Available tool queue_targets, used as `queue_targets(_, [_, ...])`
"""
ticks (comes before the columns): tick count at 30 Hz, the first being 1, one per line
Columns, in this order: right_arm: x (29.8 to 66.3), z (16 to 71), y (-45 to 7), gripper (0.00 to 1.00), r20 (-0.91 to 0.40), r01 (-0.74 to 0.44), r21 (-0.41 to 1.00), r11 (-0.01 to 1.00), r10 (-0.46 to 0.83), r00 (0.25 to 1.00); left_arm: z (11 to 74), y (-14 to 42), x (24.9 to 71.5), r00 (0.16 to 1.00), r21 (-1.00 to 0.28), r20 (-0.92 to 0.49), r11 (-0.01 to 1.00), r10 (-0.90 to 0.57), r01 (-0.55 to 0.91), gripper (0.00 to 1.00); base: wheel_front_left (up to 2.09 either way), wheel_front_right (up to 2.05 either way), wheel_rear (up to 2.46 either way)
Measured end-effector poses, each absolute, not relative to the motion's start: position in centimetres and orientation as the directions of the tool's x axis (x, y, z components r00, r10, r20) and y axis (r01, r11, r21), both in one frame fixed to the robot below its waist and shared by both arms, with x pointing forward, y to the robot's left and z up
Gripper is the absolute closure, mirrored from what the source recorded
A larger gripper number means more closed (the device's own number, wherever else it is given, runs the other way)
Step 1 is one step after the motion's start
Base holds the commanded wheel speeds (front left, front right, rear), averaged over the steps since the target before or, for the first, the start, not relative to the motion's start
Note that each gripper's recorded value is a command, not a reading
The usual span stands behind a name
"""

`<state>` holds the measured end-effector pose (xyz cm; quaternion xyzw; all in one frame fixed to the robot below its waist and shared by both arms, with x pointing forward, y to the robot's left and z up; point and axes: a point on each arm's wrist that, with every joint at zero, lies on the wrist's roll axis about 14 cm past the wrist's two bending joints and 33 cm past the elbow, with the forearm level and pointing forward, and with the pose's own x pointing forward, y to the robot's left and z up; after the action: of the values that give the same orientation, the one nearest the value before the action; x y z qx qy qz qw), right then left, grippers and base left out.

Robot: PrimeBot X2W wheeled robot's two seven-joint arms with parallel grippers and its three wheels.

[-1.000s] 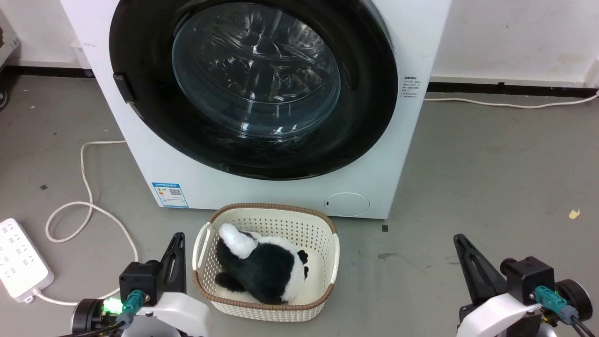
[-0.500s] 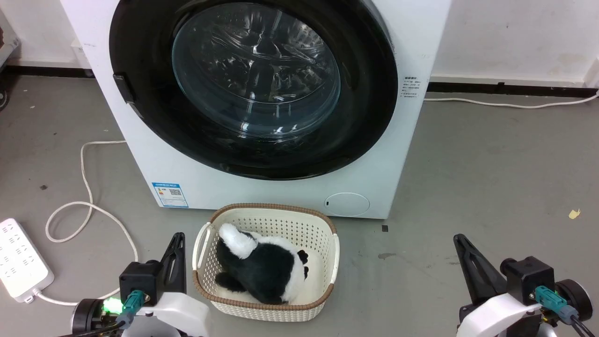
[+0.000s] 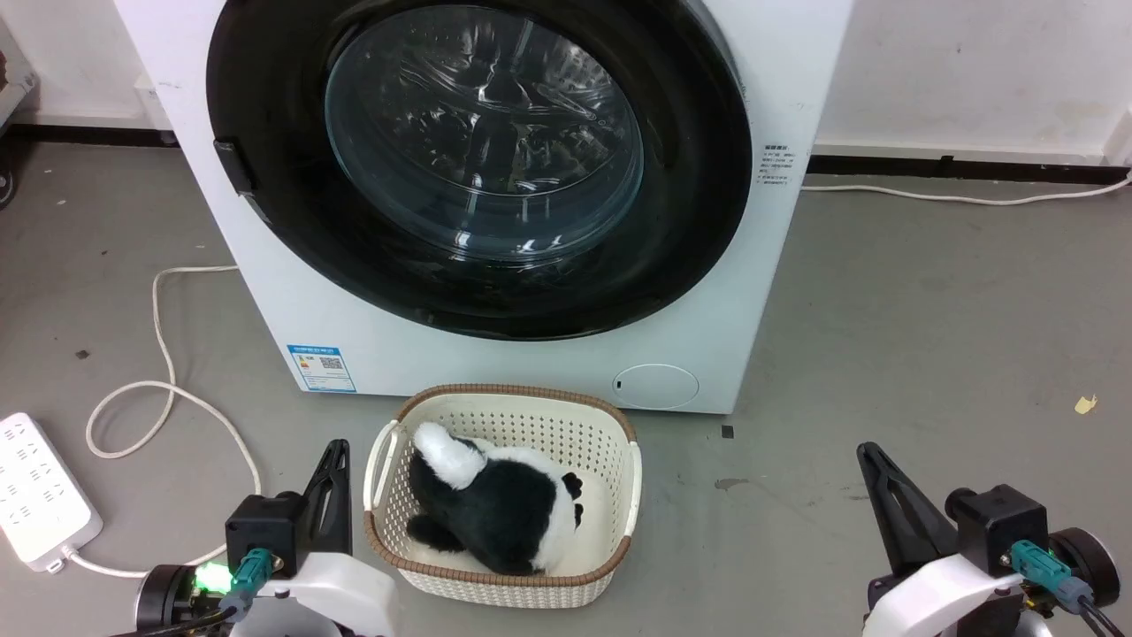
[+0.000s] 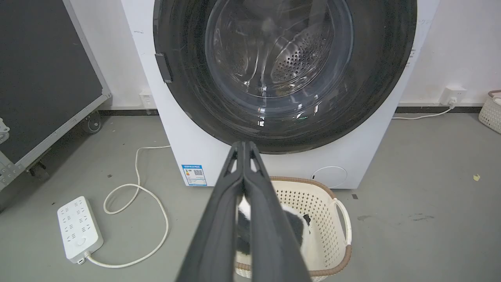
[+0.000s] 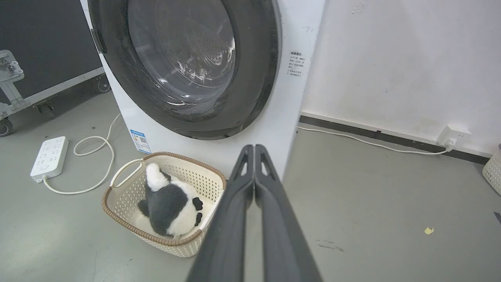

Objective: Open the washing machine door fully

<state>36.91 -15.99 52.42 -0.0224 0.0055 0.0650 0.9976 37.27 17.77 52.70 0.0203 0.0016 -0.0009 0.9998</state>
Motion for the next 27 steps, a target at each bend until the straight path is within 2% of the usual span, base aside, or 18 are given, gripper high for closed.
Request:
queue_targets(3, [36.91, 52.42, -15.99, 1.0, -0.014, -0.13, -0.044, 0.991, 0.13, 0.991, 52.7, 17.76, 37.27, 1.0, 0.041, -0.003, 0.999, -0.002, 0.002, 1.0, 0.0, 0.0, 0.0])
queue_targets(4, [36.91, 52.42, -15.98, 0.0, -0.014, -0.13, -0.044, 0.991, 0.13, 0.991, 52.7, 17.76, 37.27, 1.0, 0.041, -0.003, 0.999, -0.002, 0.002, 0.0, 0.0, 0.0, 0.0])
queue_targets(27, [37.34, 52.23, -15.68, 0.0, -0.002, -0.141, -0.033, 0.989, 0.141, 0.99, 52.38, 17.32, 37.46, 1.0, 0.036, 0.004, 0.999, -0.015, 0.014, 0.0, 0.0, 0.0, 0.0])
